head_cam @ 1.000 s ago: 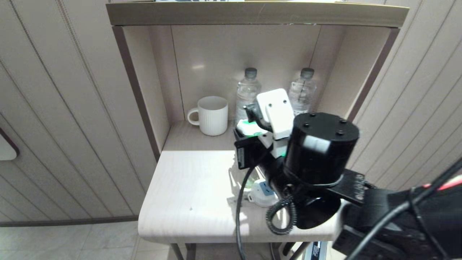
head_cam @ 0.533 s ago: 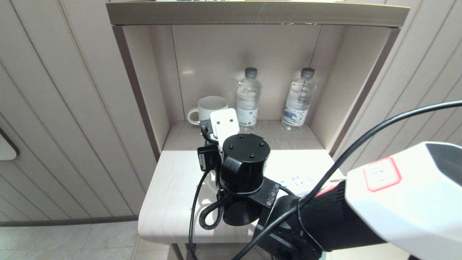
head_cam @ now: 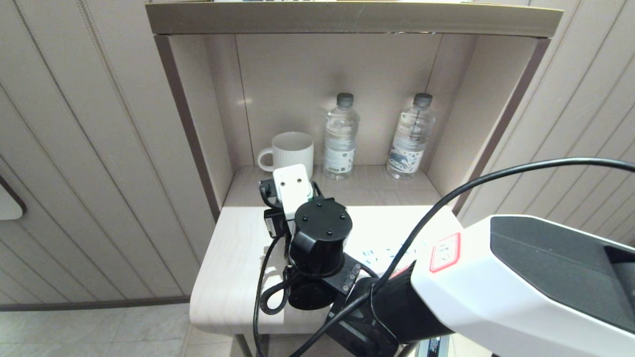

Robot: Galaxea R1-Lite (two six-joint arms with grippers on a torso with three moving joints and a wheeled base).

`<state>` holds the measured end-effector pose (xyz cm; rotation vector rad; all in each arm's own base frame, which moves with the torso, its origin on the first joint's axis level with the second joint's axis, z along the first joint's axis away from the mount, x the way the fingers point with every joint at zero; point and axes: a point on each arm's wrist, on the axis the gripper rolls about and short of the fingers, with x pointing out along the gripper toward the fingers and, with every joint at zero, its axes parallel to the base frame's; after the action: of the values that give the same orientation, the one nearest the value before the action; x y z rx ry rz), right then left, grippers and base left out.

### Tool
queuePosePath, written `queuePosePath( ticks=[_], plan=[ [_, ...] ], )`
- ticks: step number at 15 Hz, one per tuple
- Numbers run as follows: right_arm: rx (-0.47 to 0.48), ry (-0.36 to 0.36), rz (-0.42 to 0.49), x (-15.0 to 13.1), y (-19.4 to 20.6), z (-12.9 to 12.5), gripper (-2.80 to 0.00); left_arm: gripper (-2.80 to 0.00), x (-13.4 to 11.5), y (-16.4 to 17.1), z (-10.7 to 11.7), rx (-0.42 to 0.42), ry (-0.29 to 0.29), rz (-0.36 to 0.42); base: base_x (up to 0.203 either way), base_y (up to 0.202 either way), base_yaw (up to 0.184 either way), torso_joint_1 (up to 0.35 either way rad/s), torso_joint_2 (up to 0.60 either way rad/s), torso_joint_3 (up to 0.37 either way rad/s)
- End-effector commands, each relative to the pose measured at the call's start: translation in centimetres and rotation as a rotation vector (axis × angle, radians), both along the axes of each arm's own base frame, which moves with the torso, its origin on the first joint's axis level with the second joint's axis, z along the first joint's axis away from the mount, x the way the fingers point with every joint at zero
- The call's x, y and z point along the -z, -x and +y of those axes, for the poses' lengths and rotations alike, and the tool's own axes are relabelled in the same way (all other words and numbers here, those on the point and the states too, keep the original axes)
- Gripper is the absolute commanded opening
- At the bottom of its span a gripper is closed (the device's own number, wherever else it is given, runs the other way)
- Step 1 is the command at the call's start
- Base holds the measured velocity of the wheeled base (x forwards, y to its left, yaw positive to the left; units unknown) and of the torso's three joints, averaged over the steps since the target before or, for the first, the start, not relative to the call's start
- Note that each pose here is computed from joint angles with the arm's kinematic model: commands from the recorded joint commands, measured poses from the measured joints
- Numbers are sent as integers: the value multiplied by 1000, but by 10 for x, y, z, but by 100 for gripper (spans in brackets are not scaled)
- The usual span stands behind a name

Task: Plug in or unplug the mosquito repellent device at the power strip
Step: Place the mosquito repellent liquid on the table

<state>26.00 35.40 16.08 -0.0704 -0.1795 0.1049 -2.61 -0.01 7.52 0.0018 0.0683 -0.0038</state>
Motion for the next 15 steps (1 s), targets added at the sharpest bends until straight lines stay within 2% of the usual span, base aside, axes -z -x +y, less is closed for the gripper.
queuePosePath(
  ticks=[1,9,10,15],
  plan=[
    [4,1,0,2,-1,1,-280,-280,0,0,0,1,0,2,0,0,0,0,0,0],
    [7,13,9,9,-2,3,-280,-280,0,0,0,-1,0,2,0,0,0,0,0,0],
    [8,16,10,10,-3,3,0,-280,0,0,0,-1,0,2,0,0,0,0,0,0],
    [9,19,8,9,-2,2,0,-280,0,0,0,-1,0,2,0,0,0,0,0,0]
  ],
)
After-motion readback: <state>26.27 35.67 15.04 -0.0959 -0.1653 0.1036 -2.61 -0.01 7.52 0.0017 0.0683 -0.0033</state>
